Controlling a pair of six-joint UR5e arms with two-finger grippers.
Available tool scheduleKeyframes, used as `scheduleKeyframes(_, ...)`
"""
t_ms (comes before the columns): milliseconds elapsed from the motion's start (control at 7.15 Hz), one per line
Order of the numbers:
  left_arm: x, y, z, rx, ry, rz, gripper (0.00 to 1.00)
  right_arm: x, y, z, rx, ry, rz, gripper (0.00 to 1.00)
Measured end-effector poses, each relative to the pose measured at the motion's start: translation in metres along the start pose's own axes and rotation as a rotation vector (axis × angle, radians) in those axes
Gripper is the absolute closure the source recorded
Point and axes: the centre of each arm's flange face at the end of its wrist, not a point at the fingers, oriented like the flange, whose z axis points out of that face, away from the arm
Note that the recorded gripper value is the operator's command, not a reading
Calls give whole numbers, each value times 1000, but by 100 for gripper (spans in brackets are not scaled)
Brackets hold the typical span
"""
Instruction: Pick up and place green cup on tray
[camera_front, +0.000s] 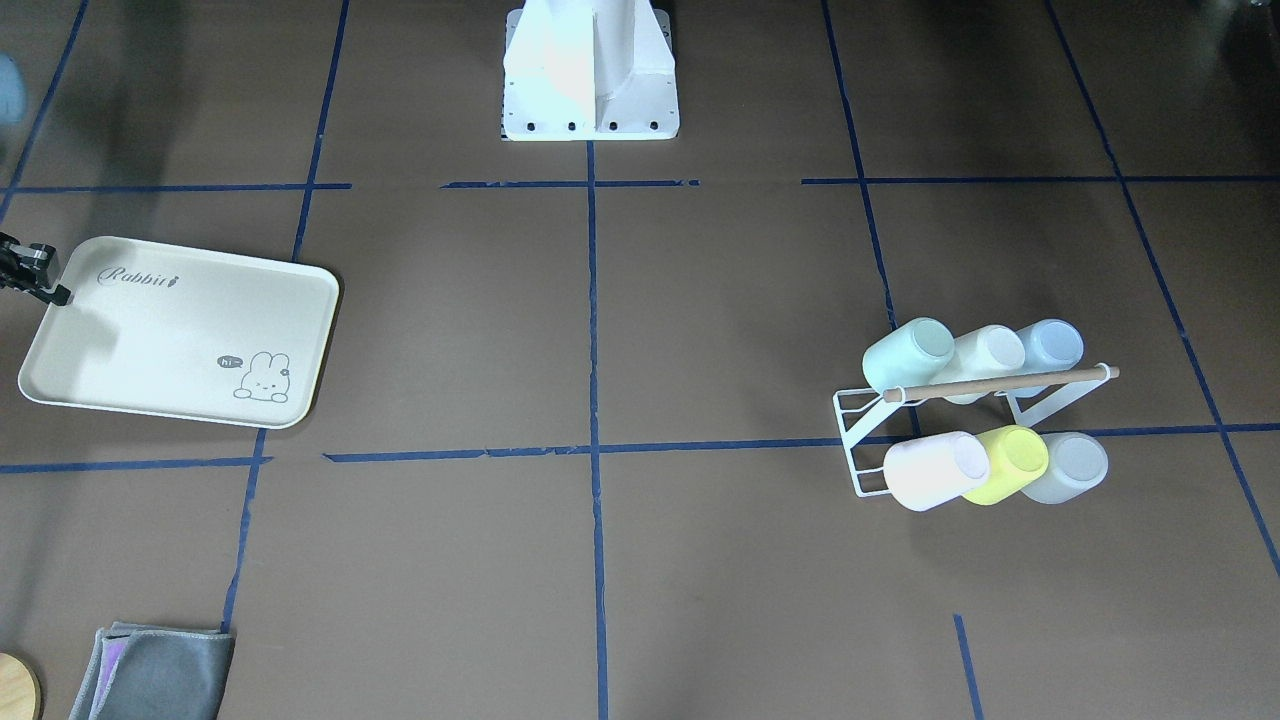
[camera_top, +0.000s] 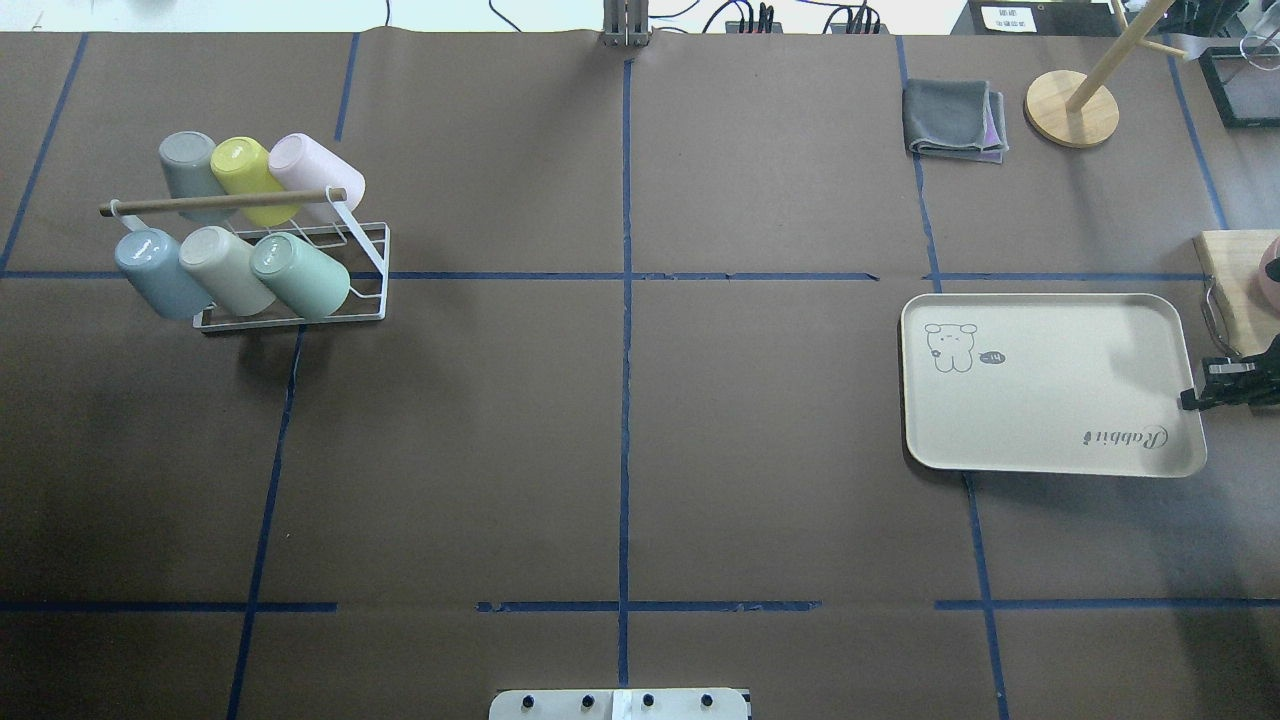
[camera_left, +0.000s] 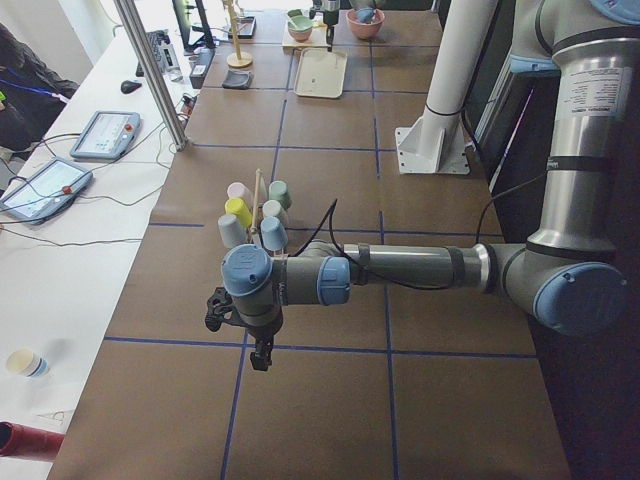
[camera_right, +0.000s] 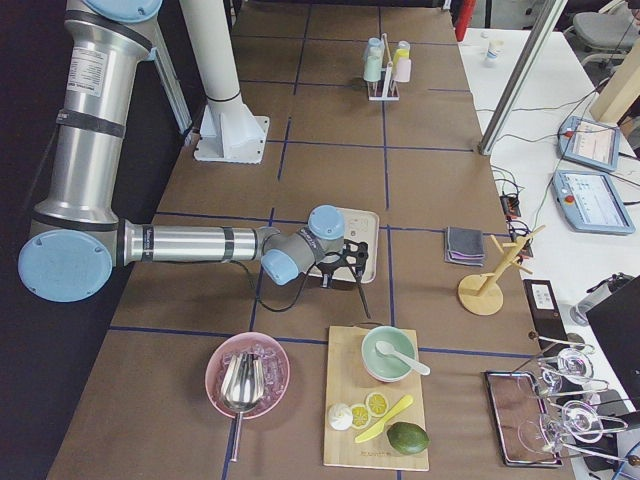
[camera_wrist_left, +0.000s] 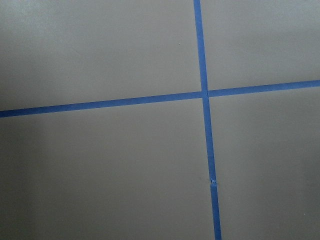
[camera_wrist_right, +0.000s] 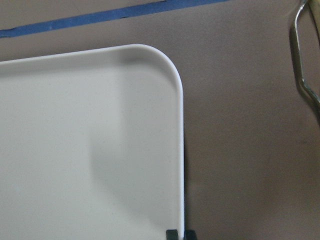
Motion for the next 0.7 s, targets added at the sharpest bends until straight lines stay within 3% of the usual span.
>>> scheduleKeyframes(420, 0, 0, 0, 0, 0, 0, 0, -7, -11, -37, -21, -142, 11, 100)
scheduleKeyframes(700, 0, 0, 0, 0, 0, 0, 0, -42, -31, -50, -12, -202, 2, 100)
